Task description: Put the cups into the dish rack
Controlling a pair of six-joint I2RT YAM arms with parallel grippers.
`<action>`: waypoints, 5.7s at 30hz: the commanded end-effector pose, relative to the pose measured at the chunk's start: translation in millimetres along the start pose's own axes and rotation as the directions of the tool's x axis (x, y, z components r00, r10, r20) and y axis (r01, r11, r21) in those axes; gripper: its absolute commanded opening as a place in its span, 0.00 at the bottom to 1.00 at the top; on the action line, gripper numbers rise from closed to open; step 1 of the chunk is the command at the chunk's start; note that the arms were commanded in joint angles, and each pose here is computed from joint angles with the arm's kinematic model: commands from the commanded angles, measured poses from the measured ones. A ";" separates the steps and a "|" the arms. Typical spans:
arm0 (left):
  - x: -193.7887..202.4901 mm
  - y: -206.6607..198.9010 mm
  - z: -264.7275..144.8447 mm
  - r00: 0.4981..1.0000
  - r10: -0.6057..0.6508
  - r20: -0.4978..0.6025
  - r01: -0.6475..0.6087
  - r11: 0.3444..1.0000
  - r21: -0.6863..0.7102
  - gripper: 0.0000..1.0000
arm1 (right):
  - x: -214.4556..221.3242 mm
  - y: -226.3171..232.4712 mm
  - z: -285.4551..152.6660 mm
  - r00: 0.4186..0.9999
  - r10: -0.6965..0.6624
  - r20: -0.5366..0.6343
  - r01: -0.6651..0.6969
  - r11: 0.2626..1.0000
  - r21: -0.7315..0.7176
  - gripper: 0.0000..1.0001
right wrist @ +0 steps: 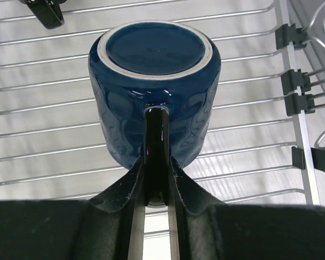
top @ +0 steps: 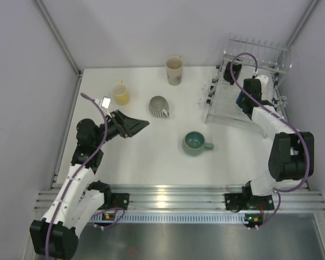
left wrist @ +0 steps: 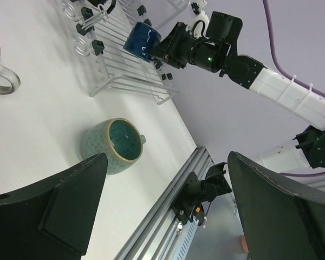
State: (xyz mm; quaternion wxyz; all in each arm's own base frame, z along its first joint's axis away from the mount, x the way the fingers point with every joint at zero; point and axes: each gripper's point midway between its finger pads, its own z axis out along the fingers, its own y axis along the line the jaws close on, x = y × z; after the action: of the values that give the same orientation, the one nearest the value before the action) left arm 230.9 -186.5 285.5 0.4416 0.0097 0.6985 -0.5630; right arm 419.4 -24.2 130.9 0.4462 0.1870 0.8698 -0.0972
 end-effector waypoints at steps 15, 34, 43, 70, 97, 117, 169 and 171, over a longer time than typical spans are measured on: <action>-13.2 -10.3 -1.1 0.997 0.065 0.036 -0.065 0.998 0.002 0.98 | -10.8 -9.8 21.5 0.990 0.084 0.113 -0.084 0.996 0.001 0.00; -13.3 -17.0 -5.9 0.997 0.066 0.049 -0.066 0.998 0.009 0.98 | 32.0 -14.7 7.7 0.995 0.099 0.026 -0.100 0.995 0.018 0.20; -13.0 -20.2 -9.7 0.996 0.073 0.055 -0.074 0.997 0.004 0.98 | 32.3 -20.6 1.6 0.995 0.096 0.020 -0.097 0.995 0.037 0.29; -12.7 -16.3 -11.4 0.995 0.087 0.051 -0.085 0.996 -0.026 0.98 | -65.8 -33.5 57.7 0.987 0.074 0.141 -0.086 0.993 0.081 0.00; -7.4 -3.5 -11.4 0.996 0.087 0.030 -0.084 0.994 -0.072 0.98 | -131.7 -20.5 133.0 0.967 0.051 0.250 -0.064 0.997 0.047 0.20; -8.7 -13.3 -18.5 0.994 0.102 0.045 -0.099 0.993 -0.068 0.98 | -111.3 -41.7 115.8 0.980 0.058 0.190 -0.077 0.993 0.094 0.29; -177.9 123.9 22.3 0.950 0.277 -0.141 -0.273 0.527 -0.805 0.91 | 39.6 107.6 -276.7 0.999 0.009 0.041 0.034 0.426 -0.904 0.99; -181.4 152.2 24.9 0.946 0.264 -0.188 -0.298 0.482 -0.824 0.89 | 39.4 107.7 -281.8 0.999 0.007 0.043 0.036 0.406 -0.913 0.99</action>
State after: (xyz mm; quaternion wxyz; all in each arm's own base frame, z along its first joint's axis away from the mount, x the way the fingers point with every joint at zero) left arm 413.9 -85.6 290.2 0.4646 -0.0758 0.8731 -0.1269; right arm 243.4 171.6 253.7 0.4919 -0.0791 0.7861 0.3658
